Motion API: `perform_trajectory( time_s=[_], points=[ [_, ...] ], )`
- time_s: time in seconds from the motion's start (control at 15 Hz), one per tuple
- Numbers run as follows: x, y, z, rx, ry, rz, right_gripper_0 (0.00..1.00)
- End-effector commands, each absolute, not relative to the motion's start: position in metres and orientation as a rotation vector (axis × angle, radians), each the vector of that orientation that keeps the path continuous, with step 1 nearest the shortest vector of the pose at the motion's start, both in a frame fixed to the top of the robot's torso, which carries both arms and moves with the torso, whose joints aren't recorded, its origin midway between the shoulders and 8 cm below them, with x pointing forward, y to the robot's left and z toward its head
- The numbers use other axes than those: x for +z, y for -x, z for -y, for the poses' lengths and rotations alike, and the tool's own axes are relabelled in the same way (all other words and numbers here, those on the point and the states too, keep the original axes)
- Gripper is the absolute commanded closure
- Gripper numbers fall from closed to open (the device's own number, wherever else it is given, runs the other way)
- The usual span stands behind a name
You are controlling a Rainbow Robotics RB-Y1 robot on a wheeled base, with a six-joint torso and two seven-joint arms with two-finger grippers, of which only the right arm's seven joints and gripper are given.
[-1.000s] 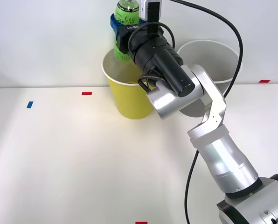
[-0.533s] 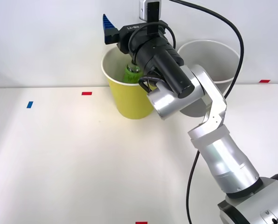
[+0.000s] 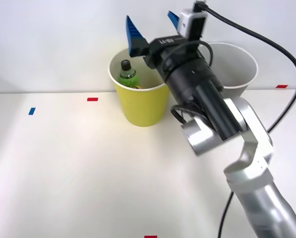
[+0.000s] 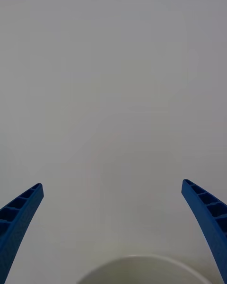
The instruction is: Put cans in the gray bin, plastic bottles in the light green bin
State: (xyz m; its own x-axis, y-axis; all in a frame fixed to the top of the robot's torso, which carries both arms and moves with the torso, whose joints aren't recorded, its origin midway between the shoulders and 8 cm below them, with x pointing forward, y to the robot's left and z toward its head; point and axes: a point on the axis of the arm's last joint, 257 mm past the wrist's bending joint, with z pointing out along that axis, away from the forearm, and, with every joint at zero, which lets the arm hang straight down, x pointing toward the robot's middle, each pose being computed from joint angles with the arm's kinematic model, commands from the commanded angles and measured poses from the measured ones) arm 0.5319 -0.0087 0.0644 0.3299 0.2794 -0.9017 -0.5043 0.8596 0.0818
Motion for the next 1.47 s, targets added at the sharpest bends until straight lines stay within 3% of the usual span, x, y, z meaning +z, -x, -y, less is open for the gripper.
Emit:
perform_trajectory(
  time_s=[0.07, 0.67, 1.27, 1.47],
  points=[
    [0.039, -0.479, 0.061, 0.516, 0.183, -1.144, 0.0],
    [-0.074, -0.403, 0.204, 0.324, 0.071, -1.374, 0.0],
    [-0.139, -0.374, 0.241, 0.272, -0.052, -1.539, 0.0],
    [-0.152, -0.365, 0.251, 0.187, -0.064, -1.561, 0.0]
  ],
)
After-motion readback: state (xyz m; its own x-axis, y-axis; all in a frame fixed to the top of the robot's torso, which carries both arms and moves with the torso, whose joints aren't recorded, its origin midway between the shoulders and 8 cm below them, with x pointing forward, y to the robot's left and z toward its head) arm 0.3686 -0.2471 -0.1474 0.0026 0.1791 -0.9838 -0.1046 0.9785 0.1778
